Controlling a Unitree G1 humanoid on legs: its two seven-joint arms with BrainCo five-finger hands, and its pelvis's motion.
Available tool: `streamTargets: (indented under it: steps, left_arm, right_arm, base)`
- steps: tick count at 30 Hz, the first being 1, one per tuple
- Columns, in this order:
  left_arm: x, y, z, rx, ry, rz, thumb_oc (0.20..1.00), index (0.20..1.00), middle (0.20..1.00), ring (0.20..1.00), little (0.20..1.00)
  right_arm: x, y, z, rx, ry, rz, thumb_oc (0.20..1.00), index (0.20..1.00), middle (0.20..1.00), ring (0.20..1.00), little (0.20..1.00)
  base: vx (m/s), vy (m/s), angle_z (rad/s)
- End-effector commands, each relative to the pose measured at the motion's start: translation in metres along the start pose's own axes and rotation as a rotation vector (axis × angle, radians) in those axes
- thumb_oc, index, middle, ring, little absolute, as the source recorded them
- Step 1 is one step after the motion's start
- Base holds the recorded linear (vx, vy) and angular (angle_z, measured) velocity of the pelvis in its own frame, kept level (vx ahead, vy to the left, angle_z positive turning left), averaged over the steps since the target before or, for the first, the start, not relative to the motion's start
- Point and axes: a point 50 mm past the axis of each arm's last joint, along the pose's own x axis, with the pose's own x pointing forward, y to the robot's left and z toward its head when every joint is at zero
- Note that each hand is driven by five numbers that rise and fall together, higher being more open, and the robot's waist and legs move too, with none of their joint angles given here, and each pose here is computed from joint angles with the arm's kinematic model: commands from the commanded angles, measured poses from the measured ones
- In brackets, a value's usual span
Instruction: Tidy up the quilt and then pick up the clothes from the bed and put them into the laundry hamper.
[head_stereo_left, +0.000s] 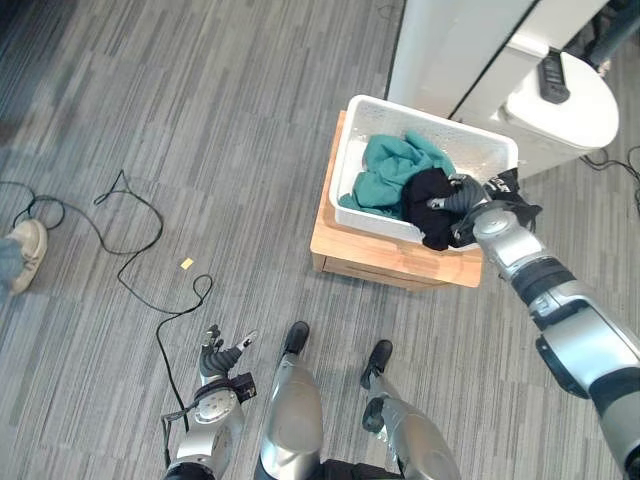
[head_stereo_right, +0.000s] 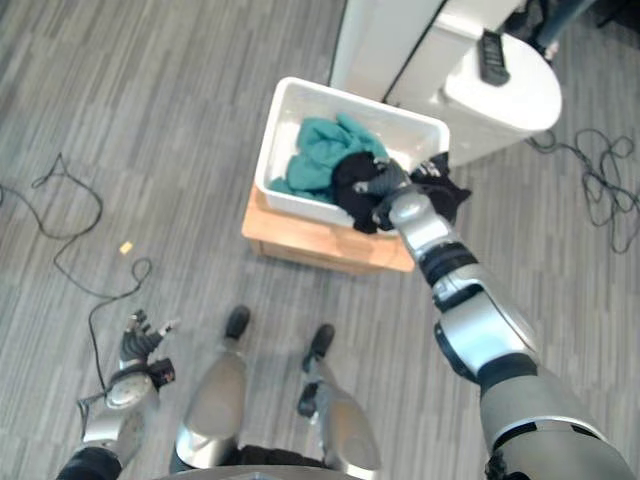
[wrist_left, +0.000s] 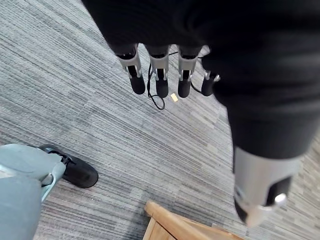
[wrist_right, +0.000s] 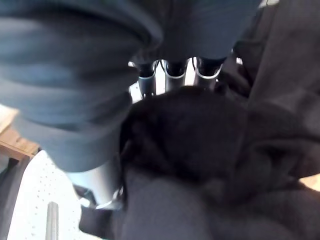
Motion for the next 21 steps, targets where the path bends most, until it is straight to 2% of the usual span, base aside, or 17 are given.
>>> streamTargets:
  steps: [1, 6, 12, 17, 21]
  left_arm:
    - [-0.006, 0.001, 0.007, 0.002, -0.045, -0.053, 1.000, 1.000, 1.000, 1.000, 1.000]
    - [-0.008, -0.001, 0.009, 0.034, -0.068, -0.077, 1.000, 1.000, 1.000, 1.000, 1.000]
    - [-0.010, 0.002, 0.016, 0.040, -0.110, -0.065, 1.000, 1.000, 1.000, 1.000, 1.000]
    - [-0.013, 0.007, 0.008, 0.048, -0.096, -0.042, 1.000, 1.000, 1.000, 1.000, 1.000]
    - [-0.017, 0.020, -0.002, 0.091, -0.093, 0.021, 1.000, 1.000, 1.000, 1.000, 1.000]
  right_arm:
    - [0.003, -0.042, 0.038, -0.032, -0.084, -0.154, 1.000, 1.000, 1.000, 1.000, 1.000]
    - [0.004, -0.043, 0.036, 0.050, -0.105, -0.196, 1.000, 1.000, 1.000, 1.000, 1.000]
    - [-0.004, -0.052, 0.051, 0.193, -0.255, -0.252, 1.000, 1.000, 1.000, 1.000, 1.000]
    - [-0.016, -0.069, 0.055, 0.269, -0.354, -0.287, 1.000, 1.000, 1.000, 1.000, 1.000]
    - [-0.036, -0.091, 0.036, 0.386, -0.374, -0.346, 1.000, 1.000, 1.000, 1.000, 1.000]
  base:
    - [-0.04, 0.025, 0.07]
    - [-0.02, 0.002, 0.05]
    - [0.01, -0.009, -0.06]
    - [0.05, 0.039, -0.23]
    - [0.05, 0.028, -0.27]
